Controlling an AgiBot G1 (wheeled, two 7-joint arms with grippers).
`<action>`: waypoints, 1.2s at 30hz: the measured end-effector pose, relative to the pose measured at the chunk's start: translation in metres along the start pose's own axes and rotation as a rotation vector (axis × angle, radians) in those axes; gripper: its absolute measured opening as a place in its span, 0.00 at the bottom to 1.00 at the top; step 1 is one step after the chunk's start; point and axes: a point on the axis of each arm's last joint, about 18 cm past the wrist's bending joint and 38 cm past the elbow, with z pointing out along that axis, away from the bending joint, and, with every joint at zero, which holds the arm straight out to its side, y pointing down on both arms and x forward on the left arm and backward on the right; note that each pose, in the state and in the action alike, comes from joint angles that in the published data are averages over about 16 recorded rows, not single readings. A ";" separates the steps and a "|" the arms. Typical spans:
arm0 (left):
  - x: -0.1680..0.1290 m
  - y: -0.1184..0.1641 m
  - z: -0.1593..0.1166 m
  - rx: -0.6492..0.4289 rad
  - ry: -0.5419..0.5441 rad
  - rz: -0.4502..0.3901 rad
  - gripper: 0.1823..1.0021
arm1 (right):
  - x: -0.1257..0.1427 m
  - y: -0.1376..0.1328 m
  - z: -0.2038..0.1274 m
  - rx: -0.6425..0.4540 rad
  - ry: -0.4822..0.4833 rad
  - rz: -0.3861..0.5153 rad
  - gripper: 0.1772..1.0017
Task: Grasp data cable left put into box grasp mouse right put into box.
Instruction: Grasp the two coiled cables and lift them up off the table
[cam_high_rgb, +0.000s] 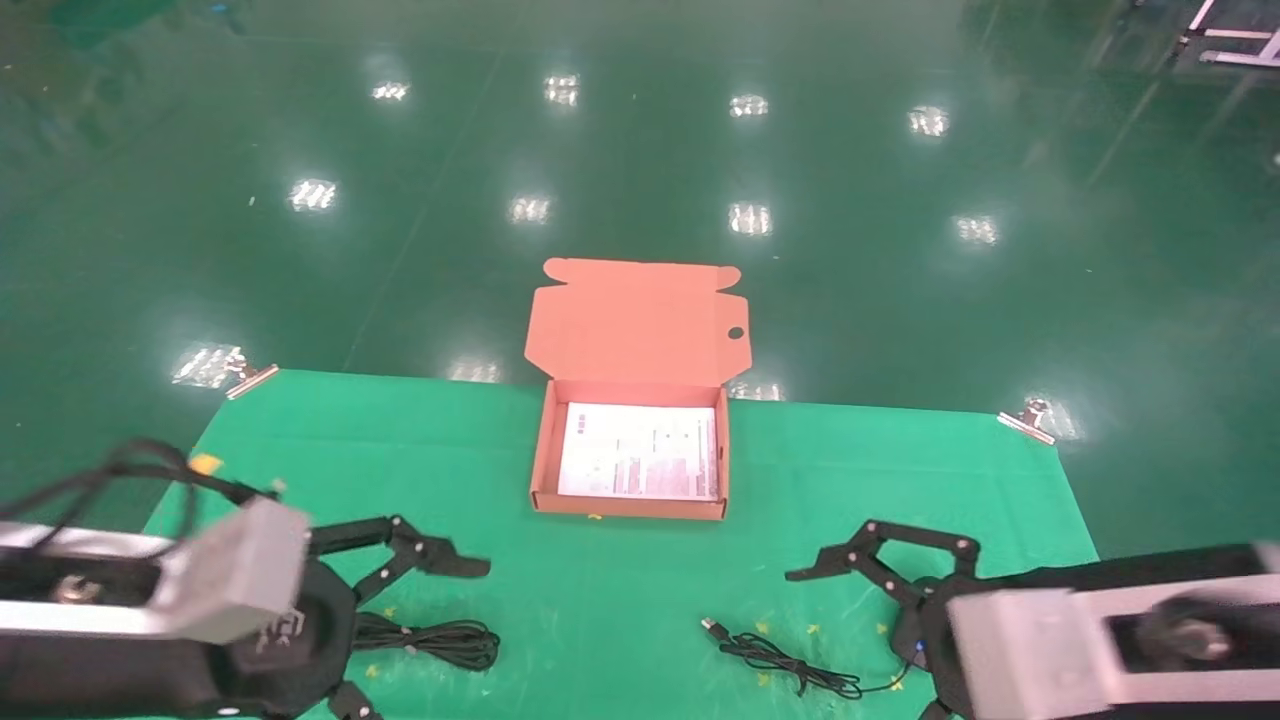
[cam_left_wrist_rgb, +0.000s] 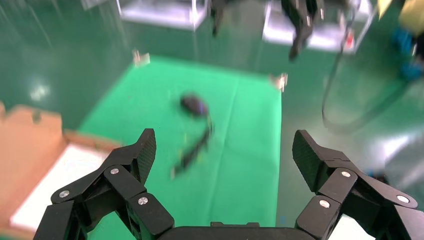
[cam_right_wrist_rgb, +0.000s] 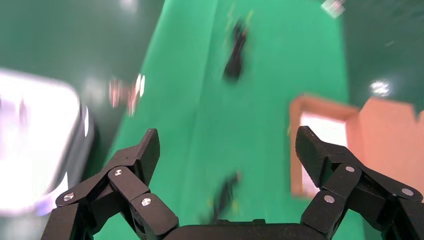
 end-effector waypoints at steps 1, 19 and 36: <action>-0.002 0.004 0.003 -0.038 0.001 0.013 1.00 | 0.001 0.004 0.003 -0.037 -0.013 -0.026 1.00; -0.046 0.065 0.061 -0.558 -0.043 0.191 1.00 | 0.022 0.062 0.068 -0.460 -0.121 -0.222 1.00; -0.070 0.123 0.092 -0.631 -0.110 -0.020 1.00 | 0.016 0.100 0.115 -0.526 -0.012 -0.093 1.00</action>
